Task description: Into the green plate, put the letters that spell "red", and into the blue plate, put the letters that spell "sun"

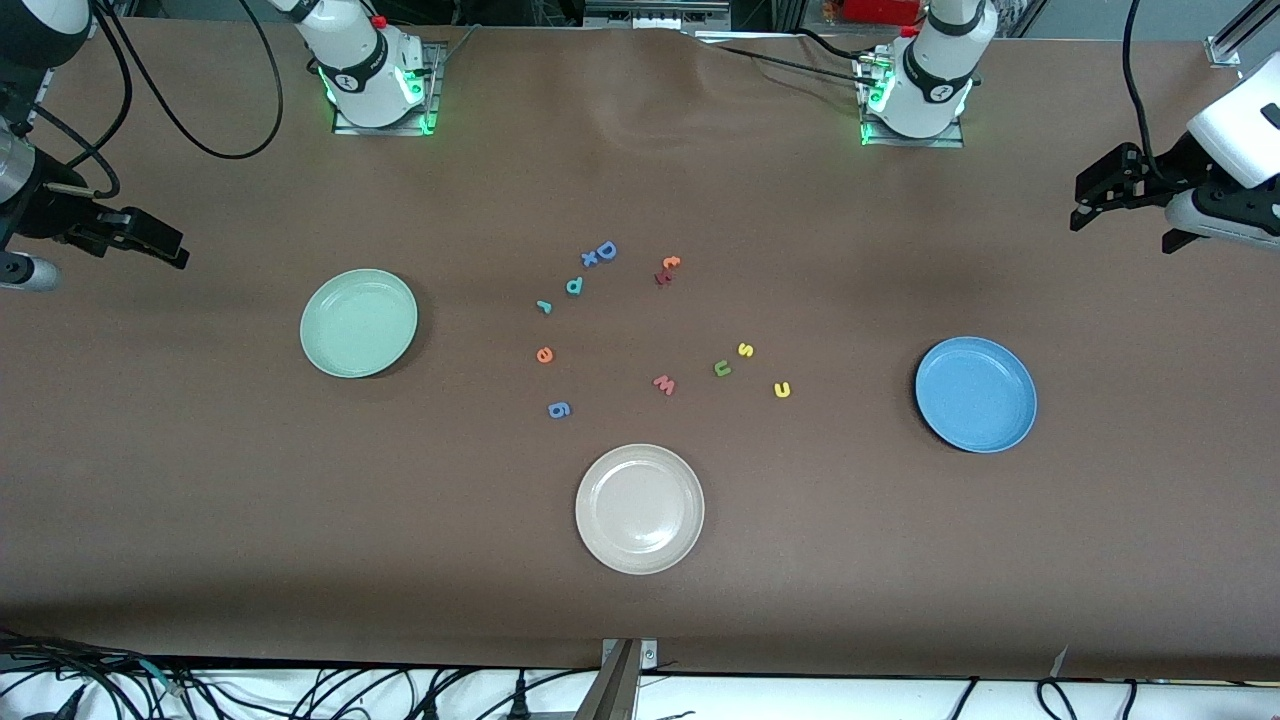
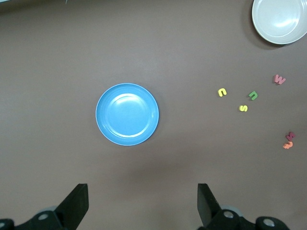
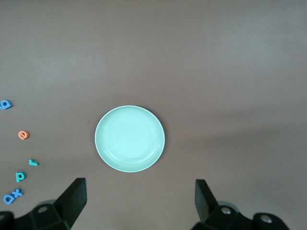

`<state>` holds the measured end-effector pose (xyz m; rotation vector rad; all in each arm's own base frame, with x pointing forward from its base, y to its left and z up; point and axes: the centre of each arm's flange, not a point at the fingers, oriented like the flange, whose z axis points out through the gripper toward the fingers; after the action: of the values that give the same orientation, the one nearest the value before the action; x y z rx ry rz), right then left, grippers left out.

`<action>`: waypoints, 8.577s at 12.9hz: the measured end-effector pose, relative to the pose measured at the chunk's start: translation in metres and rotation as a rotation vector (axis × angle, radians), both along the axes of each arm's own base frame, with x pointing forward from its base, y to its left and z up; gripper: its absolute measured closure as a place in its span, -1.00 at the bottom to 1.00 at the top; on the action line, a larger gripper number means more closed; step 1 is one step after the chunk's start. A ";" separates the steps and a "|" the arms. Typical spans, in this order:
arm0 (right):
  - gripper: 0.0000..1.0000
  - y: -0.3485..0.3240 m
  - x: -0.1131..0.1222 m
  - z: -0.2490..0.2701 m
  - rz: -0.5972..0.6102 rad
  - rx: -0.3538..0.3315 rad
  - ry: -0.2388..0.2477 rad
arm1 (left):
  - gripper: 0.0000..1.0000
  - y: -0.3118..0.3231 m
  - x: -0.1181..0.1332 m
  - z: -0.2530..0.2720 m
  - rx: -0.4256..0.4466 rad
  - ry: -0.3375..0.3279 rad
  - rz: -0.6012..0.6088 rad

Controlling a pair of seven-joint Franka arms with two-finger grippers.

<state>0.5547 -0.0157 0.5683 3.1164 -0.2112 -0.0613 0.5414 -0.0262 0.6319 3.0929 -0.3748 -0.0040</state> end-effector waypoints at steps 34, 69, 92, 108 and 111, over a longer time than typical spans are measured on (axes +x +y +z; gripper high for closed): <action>-1.00 0.013 -0.003 0.004 0.023 0.003 0.020 | -1.00 -0.009 0.000 0.006 0.000 -0.021 -0.016; -1.00 0.027 -0.006 0.012 0.046 0.003 0.033 | -1.00 -0.007 0.000 0.007 0.011 -0.027 -0.015; -1.00 0.081 0.017 -0.017 0.067 0.007 -0.004 | -1.00 -0.003 0.000 0.012 0.011 -0.039 -0.007; -1.00 0.353 -0.053 -0.196 -0.144 -0.054 0.075 | -1.00 -0.003 -0.001 0.012 0.011 -0.039 -0.007; -1.00 0.383 -0.096 -0.245 -0.199 -0.012 0.040 | -1.00 -0.004 -0.001 0.012 0.011 -0.039 -0.008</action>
<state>0.4590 0.3674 0.3236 3.0677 -0.5183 -0.1240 0.5409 -0.0298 0.6439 3.1061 -0.3894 0.0547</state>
